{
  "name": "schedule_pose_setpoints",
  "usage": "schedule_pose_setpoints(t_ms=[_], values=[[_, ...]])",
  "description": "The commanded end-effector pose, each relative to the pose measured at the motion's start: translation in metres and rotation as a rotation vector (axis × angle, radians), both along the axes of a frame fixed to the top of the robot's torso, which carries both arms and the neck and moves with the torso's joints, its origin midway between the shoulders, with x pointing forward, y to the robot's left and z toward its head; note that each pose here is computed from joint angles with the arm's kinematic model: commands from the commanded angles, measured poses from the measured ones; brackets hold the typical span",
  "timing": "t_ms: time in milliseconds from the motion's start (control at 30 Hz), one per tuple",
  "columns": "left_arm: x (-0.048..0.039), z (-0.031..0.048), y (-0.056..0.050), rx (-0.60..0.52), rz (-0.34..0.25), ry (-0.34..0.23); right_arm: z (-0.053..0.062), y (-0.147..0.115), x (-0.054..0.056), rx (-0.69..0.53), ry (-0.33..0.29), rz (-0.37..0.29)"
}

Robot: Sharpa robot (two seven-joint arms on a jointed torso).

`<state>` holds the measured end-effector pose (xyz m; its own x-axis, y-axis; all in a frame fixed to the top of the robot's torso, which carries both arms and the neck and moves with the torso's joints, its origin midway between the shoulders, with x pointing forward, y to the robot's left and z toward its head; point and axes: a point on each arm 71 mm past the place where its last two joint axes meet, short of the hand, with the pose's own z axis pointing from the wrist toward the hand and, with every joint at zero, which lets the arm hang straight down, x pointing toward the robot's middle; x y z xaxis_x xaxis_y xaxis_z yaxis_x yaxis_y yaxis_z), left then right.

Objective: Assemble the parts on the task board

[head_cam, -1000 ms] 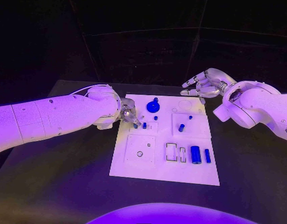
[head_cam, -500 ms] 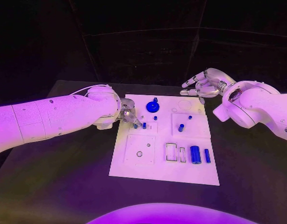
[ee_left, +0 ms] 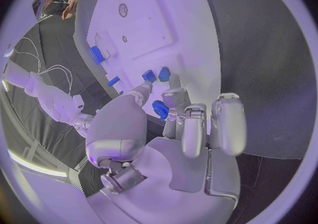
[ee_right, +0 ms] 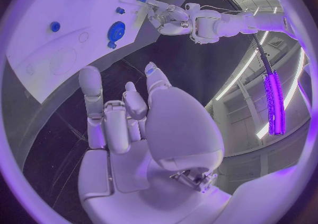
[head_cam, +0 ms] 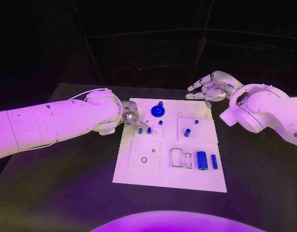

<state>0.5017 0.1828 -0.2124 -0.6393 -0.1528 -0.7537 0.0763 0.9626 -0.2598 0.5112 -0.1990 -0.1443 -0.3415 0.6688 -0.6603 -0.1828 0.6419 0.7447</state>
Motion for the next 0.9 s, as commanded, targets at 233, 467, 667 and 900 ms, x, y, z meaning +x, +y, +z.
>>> schedule_pose_setpoints(t_ms=[233, 467, 667, 900], values=[[0.0049, 0.0146, -0.005, -0.325, 0.038, -0.121, 0.001, 0.001, 0.0, -0.002, -0.005, 0.012], [0.0117, 0.0256, -0.02, -0.444, -0.063, -0.255, 0.001, 0.001, 0.0, -0.002, -0.004, 0.013], [0.0128, 0.0254, -0.041, -0.411, -0.241, -0.364, 0.001, 0.003, 0.0, -0.001, -0.004, 0.016], [0.0107, 0.0128, -0.059, -0.313, -0.392, -0.397, 0.001, 0.004, 0.0, -0.001, -0.003, 0.021]])
